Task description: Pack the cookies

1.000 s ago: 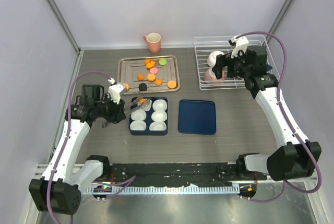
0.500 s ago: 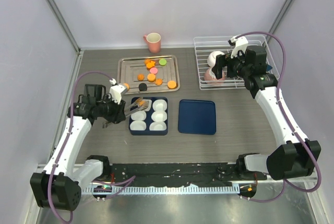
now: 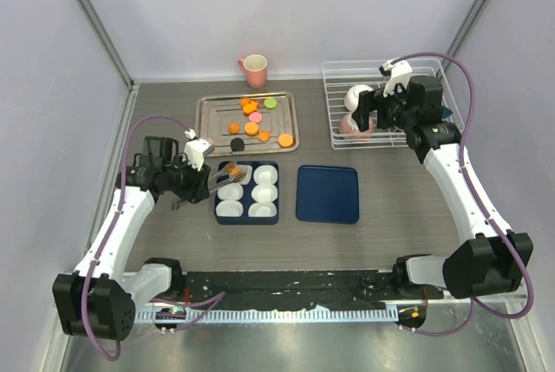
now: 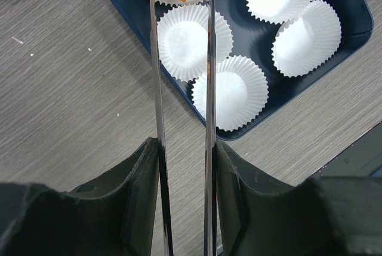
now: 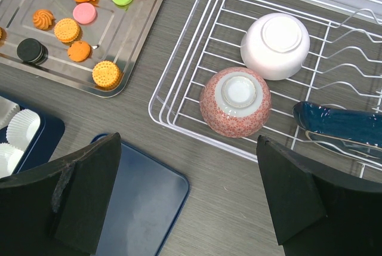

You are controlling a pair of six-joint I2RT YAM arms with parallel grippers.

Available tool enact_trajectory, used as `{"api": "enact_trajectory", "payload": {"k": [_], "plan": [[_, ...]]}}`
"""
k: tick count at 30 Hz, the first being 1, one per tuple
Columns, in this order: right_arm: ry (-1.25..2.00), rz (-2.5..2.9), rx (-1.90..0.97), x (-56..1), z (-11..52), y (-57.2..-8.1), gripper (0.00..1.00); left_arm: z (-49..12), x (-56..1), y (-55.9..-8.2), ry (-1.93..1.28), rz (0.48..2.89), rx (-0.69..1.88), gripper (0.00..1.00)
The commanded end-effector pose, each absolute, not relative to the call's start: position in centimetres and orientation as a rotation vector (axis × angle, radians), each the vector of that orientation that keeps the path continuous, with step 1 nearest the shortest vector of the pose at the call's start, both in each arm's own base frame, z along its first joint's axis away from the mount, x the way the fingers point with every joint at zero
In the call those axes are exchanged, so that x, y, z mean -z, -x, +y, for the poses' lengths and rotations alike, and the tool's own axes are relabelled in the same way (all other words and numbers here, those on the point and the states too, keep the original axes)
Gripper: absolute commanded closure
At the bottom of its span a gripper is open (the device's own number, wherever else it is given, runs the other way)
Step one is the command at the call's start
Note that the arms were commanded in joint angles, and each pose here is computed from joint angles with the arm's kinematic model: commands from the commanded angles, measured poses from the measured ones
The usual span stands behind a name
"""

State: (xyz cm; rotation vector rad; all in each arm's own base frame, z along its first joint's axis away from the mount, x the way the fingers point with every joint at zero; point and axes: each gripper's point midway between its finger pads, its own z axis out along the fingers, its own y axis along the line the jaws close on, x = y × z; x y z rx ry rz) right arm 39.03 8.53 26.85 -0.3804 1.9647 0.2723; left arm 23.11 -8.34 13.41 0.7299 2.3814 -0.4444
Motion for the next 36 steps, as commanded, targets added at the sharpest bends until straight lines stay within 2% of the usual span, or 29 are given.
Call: {"api": "enact_trajectory", "payload": {"k": [1,11,17,26,31,36], "plan": [[0.389,1.927,-0.256,-27.7,8.6,-39.5,0.00,-8.8,-14.4,-24.5,-0.740,2.320,0.444,0.56],[0.389,1.930,-0.256,-27.6,8.6,-39.5,0.00,-9.0,-14.4,-24.8,-0.742,2.317,0.456,0.49],[0.389,1.932,-0.257,-27.6,8.6,-39.6,0.00,-9.0,-15.1,-24.5,-0.744,2.300,0.451,0.48],[0.390,1.937,-0.257,-27.4,8.5,-39.6,0.00,-9.0,-20.2,-23.4,-0.717,2.179,0.422,0.49],[0.392,1.937,-0.260,-27.4,8.6,-39.6,0.00,-8.3,-22.3,-25.5,-0.640,2.121,0.341,0.50],[0.393,1.938,-0.258,-27.3,8.6,-39.6,0.00,-7.4,-22.9,-29.8,-0.563,2.086,0.244,0.49]]}}
